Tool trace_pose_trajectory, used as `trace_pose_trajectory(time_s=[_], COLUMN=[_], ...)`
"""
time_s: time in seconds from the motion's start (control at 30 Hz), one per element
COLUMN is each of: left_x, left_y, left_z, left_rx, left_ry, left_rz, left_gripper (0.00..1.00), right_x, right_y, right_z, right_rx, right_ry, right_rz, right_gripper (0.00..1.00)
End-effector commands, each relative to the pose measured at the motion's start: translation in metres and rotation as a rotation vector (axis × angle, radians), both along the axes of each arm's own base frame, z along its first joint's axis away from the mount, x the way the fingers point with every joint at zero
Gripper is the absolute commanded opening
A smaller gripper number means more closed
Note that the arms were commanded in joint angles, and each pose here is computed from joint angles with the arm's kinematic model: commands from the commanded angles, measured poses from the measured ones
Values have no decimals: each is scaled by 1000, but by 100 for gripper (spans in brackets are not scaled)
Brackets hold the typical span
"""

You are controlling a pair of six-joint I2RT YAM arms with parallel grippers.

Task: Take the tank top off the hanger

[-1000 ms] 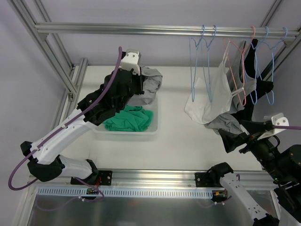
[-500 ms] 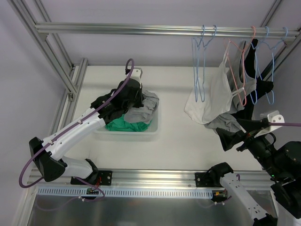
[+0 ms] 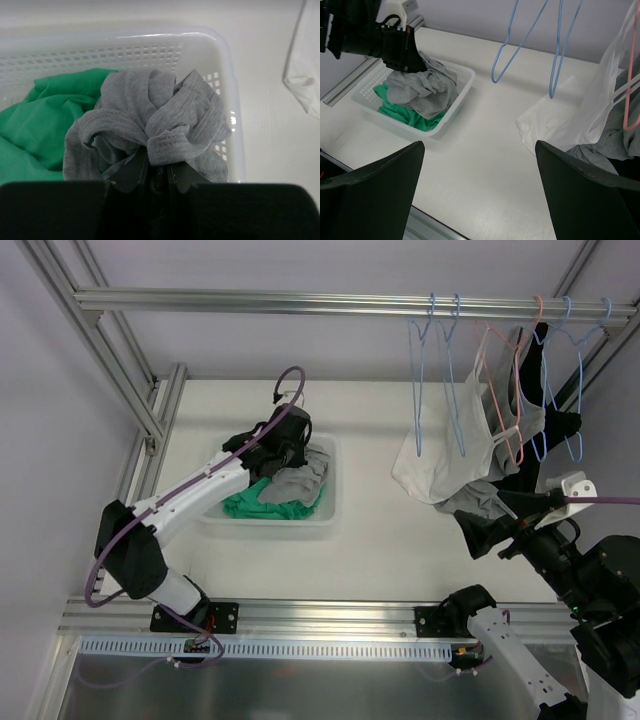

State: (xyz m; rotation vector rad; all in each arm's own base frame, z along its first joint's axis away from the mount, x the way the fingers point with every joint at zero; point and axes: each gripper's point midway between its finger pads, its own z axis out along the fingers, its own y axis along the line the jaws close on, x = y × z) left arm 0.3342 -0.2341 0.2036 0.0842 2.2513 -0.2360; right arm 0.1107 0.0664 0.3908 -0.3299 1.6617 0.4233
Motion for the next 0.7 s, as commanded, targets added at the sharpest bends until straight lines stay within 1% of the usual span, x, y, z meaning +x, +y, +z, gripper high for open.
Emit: trace_pose_trajectory(time_s=[0.0,0.07,0.1,0.13,0.2,0.23,0.3,0.33,0.37,0.47,0.53,0.6,0.63,0.67], left_x=[17,17,19,13,10,0,-8,-20,-24,-29,-27,-25,-25,-24], left_y=[-10,-11,-14,-11,-14,-9,-12,-6,-3,5,5,4,3,4], left_z=[-17,-47,-55,-79,-99,-125,-143,-162,-169,-172,-157,-143,-128,-120], left_rx=[-41,-16,-27,-5,-30,-20,-50,-47,-51,-53,-63,-83,-104,-115], left_ry=[29,77,82,123,149,202,237,276,286,275,239,207,177,157], left_rz=[6,18,18,23,34,48,48,66,73,93,80,69,57,55], left_gripper=[0,0,0,0,0,0,0,0,0,0,1,10,19,25], right_x=[5,6,7,7,7,7,7,8,8,11,12,12,12,13], right_y=[5,5,6,6,7,7,9,10,11,13,15,17,18,18], right_z=[8,5,1,-1,-4,-4,-7,-9,-10,-14,-14,-13,-14,-13], right_rx=[23,18,16,13,13,13,11,9,7,2,3,11,12,13], right_ry=[-26,-21,-14,-12,-5,-5,4,10,14,28,31,31,34,34], right_rz=[14,13,15,15,21,22,33,36,41,45,51,59,64,64], right_gripper=[100,99,100,100,100,99,99,99,99,100,100,100,99,100])
